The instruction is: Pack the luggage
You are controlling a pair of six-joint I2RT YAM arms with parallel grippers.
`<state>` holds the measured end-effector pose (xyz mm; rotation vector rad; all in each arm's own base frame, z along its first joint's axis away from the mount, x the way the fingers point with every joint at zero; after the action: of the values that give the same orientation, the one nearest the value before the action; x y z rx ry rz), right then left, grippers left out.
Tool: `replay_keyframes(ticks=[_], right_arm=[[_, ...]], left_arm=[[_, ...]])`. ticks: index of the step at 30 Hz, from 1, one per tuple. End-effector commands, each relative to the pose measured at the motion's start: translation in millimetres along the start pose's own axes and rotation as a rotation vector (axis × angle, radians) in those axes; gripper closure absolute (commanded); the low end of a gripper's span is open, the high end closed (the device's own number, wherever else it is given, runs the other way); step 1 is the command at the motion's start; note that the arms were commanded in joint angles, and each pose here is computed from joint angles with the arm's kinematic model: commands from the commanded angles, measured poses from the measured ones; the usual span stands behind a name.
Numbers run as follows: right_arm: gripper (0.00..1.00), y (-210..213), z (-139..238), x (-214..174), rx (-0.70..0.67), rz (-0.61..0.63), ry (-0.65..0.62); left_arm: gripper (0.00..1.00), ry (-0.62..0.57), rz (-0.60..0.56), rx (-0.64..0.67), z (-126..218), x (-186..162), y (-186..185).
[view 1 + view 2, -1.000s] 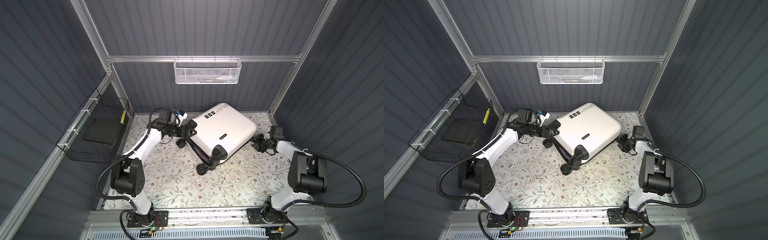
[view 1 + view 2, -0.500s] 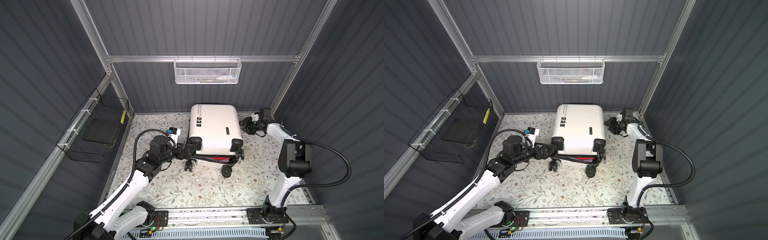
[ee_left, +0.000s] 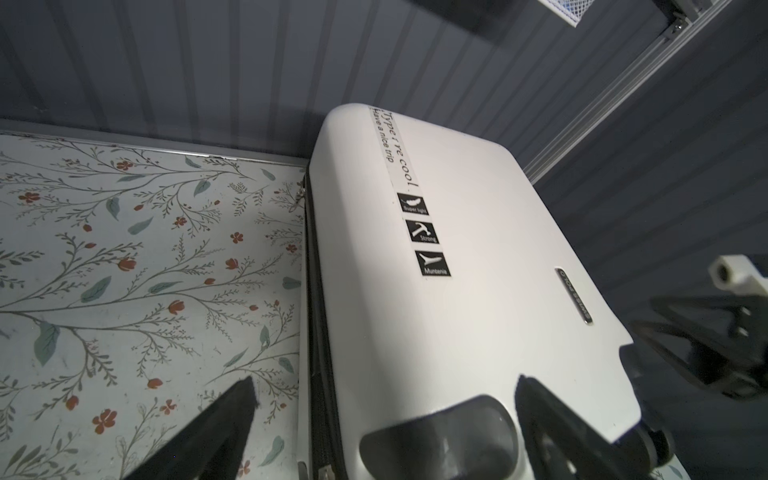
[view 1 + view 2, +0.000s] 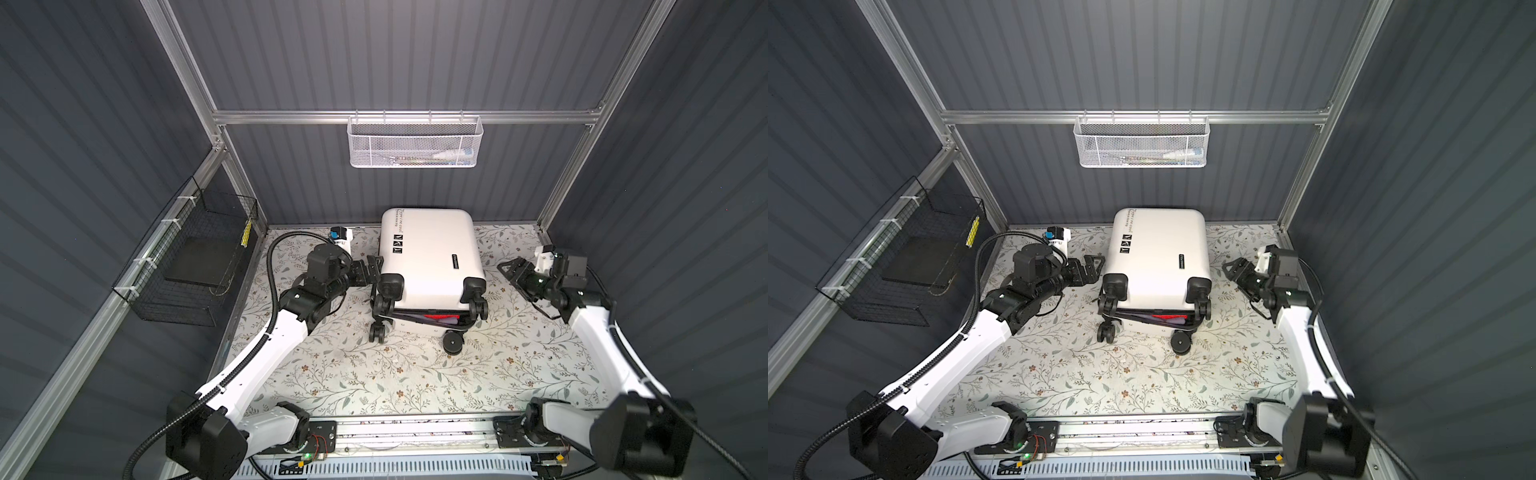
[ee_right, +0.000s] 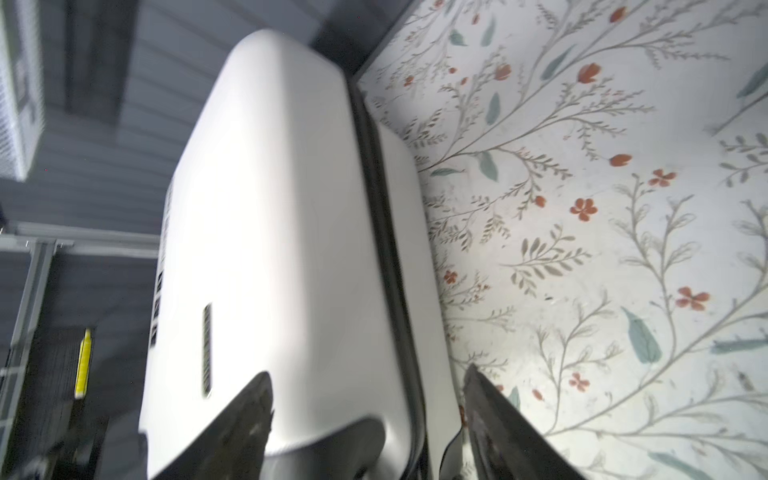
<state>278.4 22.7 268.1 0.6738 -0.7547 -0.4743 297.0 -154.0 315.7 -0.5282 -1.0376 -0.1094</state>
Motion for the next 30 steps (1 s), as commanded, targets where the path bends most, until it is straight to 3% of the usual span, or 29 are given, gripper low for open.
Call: replay_keyframes(ticks=[1, 6, 12, 21, 25, 30], right_arm=[[0.23, 11, 22, -37, -0.085, 0.133, 0.011], [0.17, 24, 36, -74, -0.154, 0.275, 0.036], [0.16, 32, 20, -92, -0.281, 0.428, 0.085], [0.21, 32, -2, -105, -0.333, 0.487, 0.135], [0.36, 36, -6, -110, -0.322, 0.503, 0.154], [0.70, 45, -1, -110, -0.309, 0.529, 0.154]], left_arm=[[0.00, -0.010, 0.007, 0.037, -2, 14, 11], [0.00, -0.012, 0.065, 0.035, -6, 19, 30], [0.00, 0.006, 0.068, 0.034, -10, 16, 33], [0.00, 0.016, 0.077, 0.033, -8, 6, 37], [0.00, 0.022, 0.084, 0.026, -9, 3, 39], [0.00, 0.030, 0.103, 0.010, -13, -2, 40]])
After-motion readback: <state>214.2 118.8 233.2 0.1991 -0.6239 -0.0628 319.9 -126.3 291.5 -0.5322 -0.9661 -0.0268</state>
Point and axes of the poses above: each gripper's point midway between its finger pads, its own z axis back along the fingers, its own y axis along the line the jaws close on, x = y × z, the point moved 8 cm from there along z, back along the fingers, and after that the axes turned 2 degrees about -z, right-handed, at the moved point
